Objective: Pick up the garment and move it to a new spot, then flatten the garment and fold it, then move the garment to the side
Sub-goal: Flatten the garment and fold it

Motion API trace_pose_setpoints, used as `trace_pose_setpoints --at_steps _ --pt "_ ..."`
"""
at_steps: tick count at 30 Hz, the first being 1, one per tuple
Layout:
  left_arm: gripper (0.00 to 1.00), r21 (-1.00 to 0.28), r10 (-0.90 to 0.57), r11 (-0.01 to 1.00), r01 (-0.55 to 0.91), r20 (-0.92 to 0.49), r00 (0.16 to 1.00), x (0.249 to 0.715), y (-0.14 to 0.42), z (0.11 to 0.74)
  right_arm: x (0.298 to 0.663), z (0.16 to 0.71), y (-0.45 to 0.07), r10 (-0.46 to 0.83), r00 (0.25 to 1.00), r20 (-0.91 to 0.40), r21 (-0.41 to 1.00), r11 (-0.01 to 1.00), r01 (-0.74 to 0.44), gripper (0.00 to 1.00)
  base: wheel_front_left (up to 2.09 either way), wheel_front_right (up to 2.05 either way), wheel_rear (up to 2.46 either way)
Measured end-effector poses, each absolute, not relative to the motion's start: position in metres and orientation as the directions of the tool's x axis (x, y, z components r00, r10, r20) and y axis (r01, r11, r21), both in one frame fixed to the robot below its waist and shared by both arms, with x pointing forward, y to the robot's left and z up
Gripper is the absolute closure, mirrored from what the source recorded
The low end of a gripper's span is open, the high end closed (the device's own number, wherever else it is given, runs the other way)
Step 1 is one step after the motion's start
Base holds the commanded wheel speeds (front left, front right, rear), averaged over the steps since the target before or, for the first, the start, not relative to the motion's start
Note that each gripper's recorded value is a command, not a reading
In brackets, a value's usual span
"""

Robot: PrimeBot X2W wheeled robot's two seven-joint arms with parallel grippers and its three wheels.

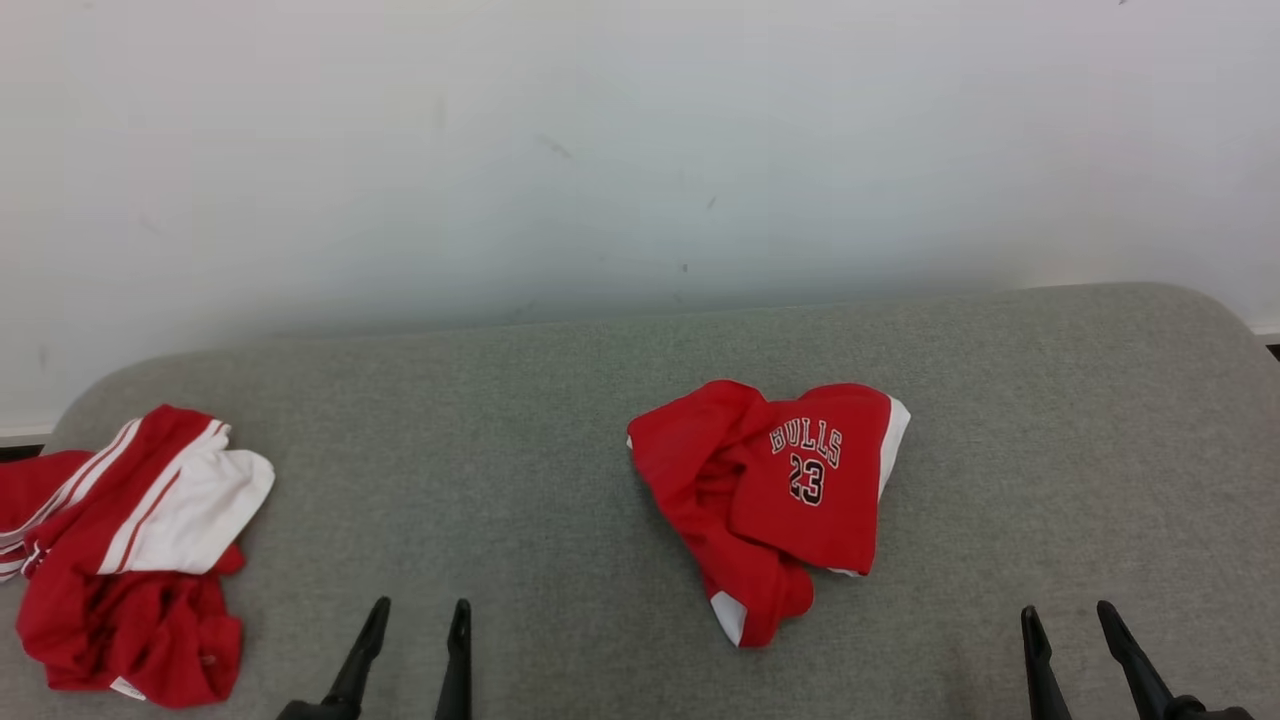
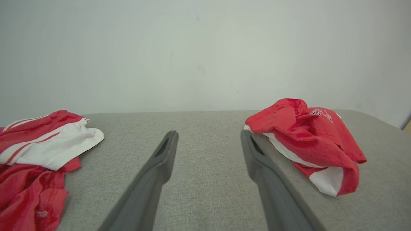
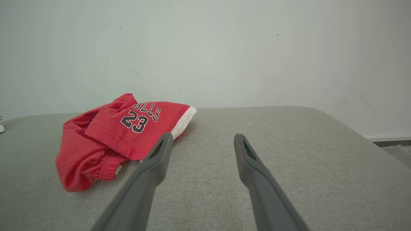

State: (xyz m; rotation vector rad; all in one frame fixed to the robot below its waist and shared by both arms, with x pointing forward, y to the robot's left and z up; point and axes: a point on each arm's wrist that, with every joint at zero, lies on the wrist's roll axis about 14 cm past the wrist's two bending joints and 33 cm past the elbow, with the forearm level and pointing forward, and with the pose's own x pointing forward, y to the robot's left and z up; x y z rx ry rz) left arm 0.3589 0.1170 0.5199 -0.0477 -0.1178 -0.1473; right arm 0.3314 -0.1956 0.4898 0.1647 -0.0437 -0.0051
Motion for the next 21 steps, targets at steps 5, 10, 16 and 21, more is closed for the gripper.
trace_pose_setpoints --at_steps 5,10,16,21 --pt "0.0 -0.044 -0.105 0.993 0.11 0.102 0.989 0.352 0.13 0.513 0.332 0.488 -0.19 0.009 0.999 0.036 0.167 0.986 -0.015 0.0 0.0 0.0 0.0" --pt "0.0 -0.047 -0.089 0.995 0.092 0.075 0.993 0.347 0.137 0.504 0.334 0.488 -0.184 0.027 0.999 0.039 0.167 0.985 -0.033 0.0 0.0 0.0 0.0" --pt "0.0 -0.05 -0.072 0.996 0.075 0.049 0.996 0.345 0.143 0.496 0.334 0.488 -0.182 0.034 0.999 0.038 0.167 0.985 -0.04 0.0 0.0 0.0 0.0" --pt "0.0 -0.051 -0.071 0.996 0.073 0.041 0.997 0.346 0.144 0.493 0.335 0.488 -0.181 0.036 0.999 0.038 0.166 0.985 -0.042 0.0 0.0 0.0 0.0"
